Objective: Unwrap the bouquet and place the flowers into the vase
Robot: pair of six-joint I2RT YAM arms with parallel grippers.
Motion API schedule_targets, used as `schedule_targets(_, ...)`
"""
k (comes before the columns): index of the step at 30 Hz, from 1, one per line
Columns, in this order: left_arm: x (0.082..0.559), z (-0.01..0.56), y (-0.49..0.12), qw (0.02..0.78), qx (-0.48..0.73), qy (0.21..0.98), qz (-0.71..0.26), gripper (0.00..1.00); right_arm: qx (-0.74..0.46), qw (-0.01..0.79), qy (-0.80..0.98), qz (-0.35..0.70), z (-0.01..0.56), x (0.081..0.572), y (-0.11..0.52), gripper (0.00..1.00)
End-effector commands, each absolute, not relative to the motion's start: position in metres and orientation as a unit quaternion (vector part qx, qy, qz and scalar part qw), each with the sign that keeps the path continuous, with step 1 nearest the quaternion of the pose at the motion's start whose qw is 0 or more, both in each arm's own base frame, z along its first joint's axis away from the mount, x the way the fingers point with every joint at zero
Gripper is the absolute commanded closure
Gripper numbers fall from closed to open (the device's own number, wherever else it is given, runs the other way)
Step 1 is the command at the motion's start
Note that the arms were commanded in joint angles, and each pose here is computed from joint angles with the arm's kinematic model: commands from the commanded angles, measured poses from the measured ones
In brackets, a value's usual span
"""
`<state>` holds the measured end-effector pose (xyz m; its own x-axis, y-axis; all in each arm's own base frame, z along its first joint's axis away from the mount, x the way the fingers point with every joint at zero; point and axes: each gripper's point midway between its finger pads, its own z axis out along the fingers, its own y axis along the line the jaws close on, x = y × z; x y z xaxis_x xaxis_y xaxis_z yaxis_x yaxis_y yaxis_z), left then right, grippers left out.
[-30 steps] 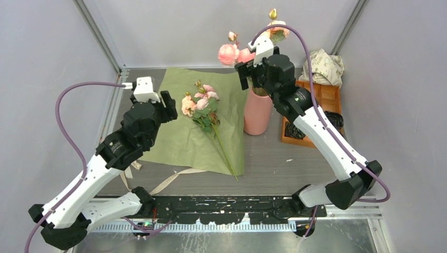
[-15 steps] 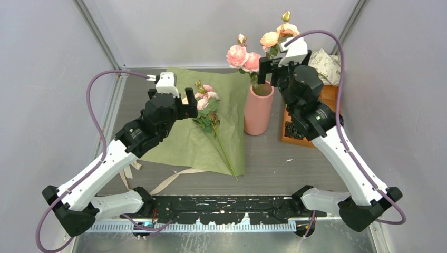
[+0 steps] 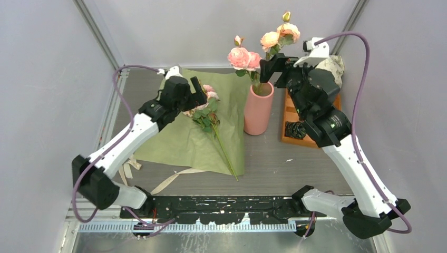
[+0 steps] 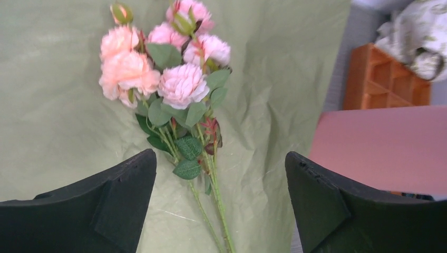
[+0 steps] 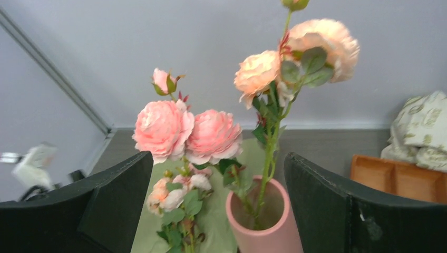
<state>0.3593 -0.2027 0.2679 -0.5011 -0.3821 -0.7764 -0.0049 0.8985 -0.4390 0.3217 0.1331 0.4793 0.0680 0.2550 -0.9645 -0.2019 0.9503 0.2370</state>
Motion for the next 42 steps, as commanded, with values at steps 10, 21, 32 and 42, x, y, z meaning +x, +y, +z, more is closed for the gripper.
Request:
schedule_targets(10, 0.354, 0.131, -0.219, 0.248, -0.267, 0.912, -0.188, 0.35, 0.012, 0.584, 0.773, 0.247, 0.398, 0.331, 0.192, 0.01)
schedule_targets(21, 0.337, 0.058, -0.230, 0.135, -0.288, 0.930, -0.182, 0.61, 0.015, 0.576, 0.783, 0.237, 0.382, 0.332, 0.191, 0.00)
schedule_targets(32, 0.340, 0.042, -0.231, 0.138, -0.289, 0.931, -0.176, 0.59, 0.012, 0.572, 0.783, 0.244, 0.381, 0.331, 0.193, 0.01)
schedule_targets(42, 0.340, 0.092, -0.235, 0.186, -0.275, 0.922, -0.198, 0.59, 0.006, 0.571, 0.779, 0.258, 0.386, 0.328, 0.198, 0.00)
